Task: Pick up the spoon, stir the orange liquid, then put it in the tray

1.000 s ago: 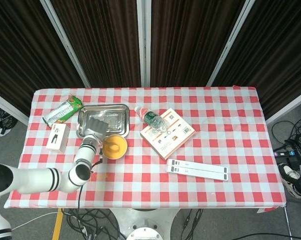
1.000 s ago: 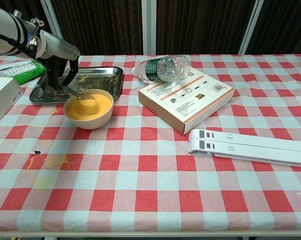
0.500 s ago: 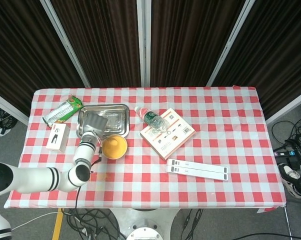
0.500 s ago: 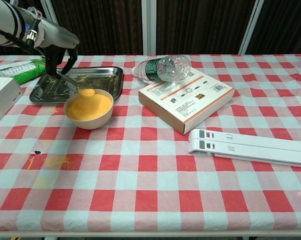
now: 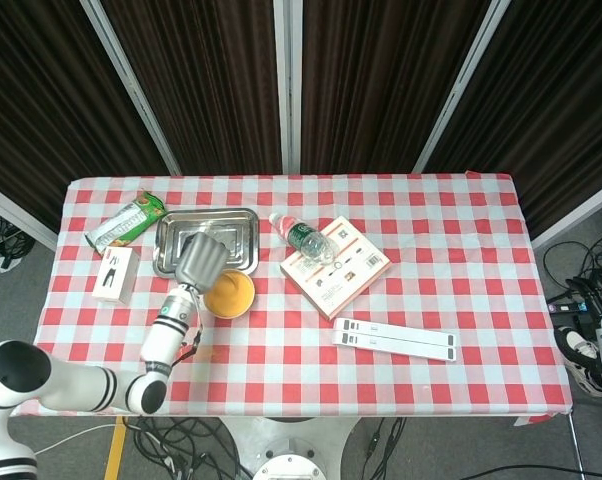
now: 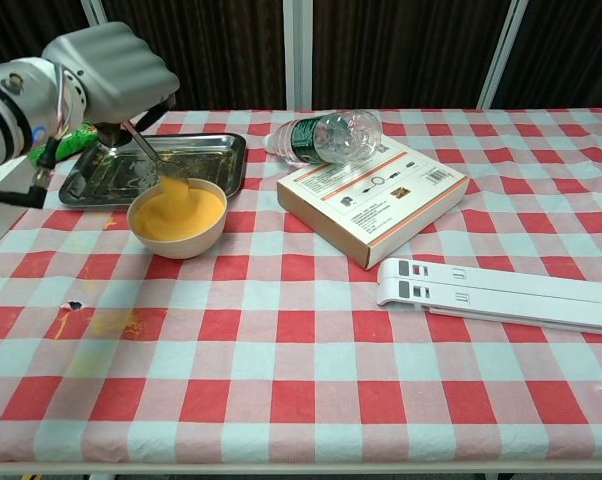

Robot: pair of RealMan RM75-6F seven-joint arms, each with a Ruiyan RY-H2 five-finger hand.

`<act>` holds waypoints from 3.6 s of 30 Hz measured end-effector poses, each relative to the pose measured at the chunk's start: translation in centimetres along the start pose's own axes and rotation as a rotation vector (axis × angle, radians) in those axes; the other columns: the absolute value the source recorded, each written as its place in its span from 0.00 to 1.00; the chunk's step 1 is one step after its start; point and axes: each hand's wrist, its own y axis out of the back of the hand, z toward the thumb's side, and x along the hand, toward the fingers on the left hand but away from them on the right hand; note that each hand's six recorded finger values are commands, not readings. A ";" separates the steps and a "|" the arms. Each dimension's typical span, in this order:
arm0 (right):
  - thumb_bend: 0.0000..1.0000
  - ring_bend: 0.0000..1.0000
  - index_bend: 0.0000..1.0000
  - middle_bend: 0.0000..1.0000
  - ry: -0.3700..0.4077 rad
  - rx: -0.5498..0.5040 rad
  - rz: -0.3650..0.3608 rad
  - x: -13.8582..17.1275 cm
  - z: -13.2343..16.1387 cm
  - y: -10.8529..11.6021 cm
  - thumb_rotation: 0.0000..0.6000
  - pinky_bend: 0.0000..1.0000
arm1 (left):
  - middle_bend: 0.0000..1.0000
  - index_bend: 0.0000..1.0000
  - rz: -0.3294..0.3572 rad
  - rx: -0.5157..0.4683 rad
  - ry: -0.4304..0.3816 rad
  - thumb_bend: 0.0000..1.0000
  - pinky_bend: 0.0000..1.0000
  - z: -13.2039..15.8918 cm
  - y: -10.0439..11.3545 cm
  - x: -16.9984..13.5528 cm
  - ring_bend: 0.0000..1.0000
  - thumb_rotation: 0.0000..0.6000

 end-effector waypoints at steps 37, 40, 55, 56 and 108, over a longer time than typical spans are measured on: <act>0.25 0.02 0.14 0.15 -0.001 0.006 -0.009 0.1 0.3 0.4 1.00 0.06 | 0.99 0.68 0.382 0.060 0.136 0.55 0.97 0.6 -1.7 -2.5 0.96 1.00; 0.25 0.02 0.14 0.15 0.002 0.007 -0.010 0.1 0.4 0.4 1.00 0.06 | 0.99 0.68 0.343 0.091 0.158 0.57 0.97 0.6 -2.2 -2.4 0.96 1.00; 0.25 0.02 0.14 0.15 -0.001 0.008 -0.012 0.0 0.5 0.5 1.00 0.06 | 1.00 0.68 0.403 -0.020 0.164 0.57 0.97 0.4 -2.1 -2.7 0.96 1.00; 0.25 0.02 0.14 0.15 0.000 0.008 -0.012 0.0 0.5 0.5 1.00 0.06 | 1.00 0.68 0.416 -0.027 0.163 0.57 0.97 0.4 -2.1 -2.7 0.96 1.00; 0.25 0.02 0.14 0.15 -0.014 0.013 -0.009 -0.1 0.3 0.5 1.00 0.06 | 1.00 0.70 0.260 -0.199 0.209 0.56 0.97 -2.3 -4.4 2.9 0.96 1.00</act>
